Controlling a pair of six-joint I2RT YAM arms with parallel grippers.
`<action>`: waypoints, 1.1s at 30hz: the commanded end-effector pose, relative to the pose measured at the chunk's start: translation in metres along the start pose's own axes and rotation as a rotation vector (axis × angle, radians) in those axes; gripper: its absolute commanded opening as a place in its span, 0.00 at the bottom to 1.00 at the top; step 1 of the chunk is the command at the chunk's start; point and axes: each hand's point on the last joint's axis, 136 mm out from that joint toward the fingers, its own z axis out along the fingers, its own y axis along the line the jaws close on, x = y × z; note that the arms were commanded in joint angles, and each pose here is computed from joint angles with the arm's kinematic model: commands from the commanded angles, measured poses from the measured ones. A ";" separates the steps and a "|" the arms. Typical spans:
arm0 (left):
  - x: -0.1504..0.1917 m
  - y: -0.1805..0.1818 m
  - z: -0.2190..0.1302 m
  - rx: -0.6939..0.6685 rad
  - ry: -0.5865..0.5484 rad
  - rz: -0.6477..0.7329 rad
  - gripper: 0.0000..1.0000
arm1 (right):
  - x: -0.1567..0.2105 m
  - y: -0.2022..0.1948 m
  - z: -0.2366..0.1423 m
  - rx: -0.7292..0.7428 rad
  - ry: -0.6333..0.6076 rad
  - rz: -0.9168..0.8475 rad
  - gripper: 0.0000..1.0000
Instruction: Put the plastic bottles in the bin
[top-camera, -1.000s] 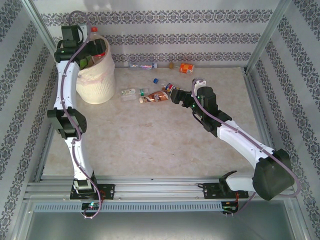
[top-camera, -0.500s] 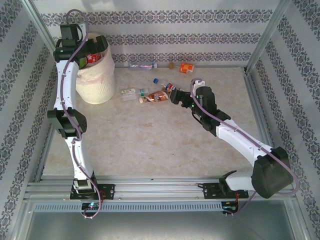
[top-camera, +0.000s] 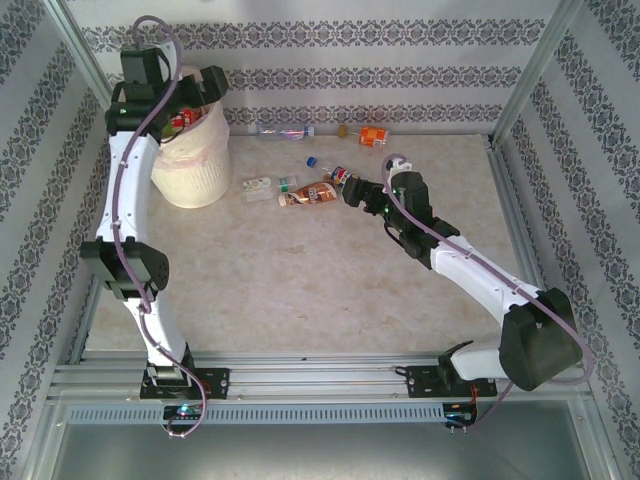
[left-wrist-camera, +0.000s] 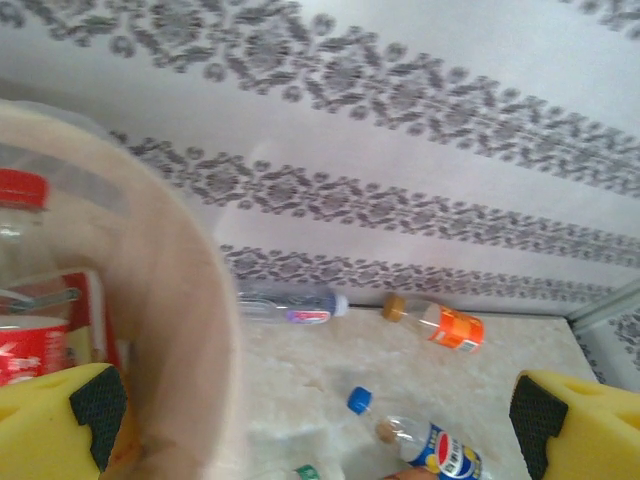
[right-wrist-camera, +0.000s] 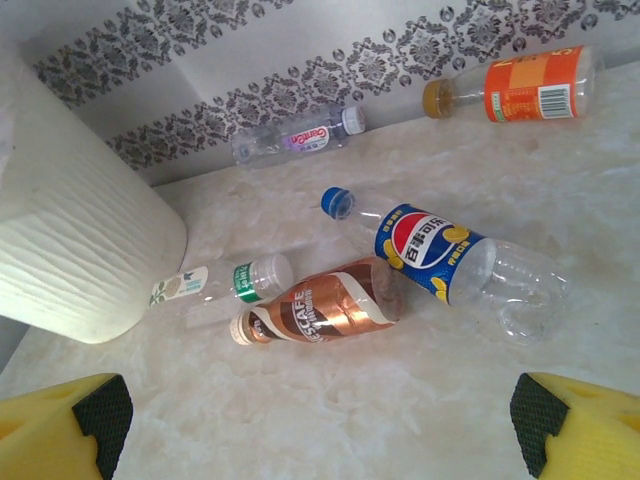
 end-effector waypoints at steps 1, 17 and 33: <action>0.003 -0.044 -0.005 0.061 -0.049 0.140 1.00 | -0.008 -0.009 -0.002 0.040 -0.028 0.044 0.98; 0.225 -0.129 0.087 0.478 0.327 0.662 1.00 | -0.011 -0.028 -0.039 0.089 -0.058 0.032 0.98; 0.337 -0.084 0.178 0.359 0.487 0.985 1.00 | -0.021 -0.040 -0.080 0.141 -0.115 -0.031 0.98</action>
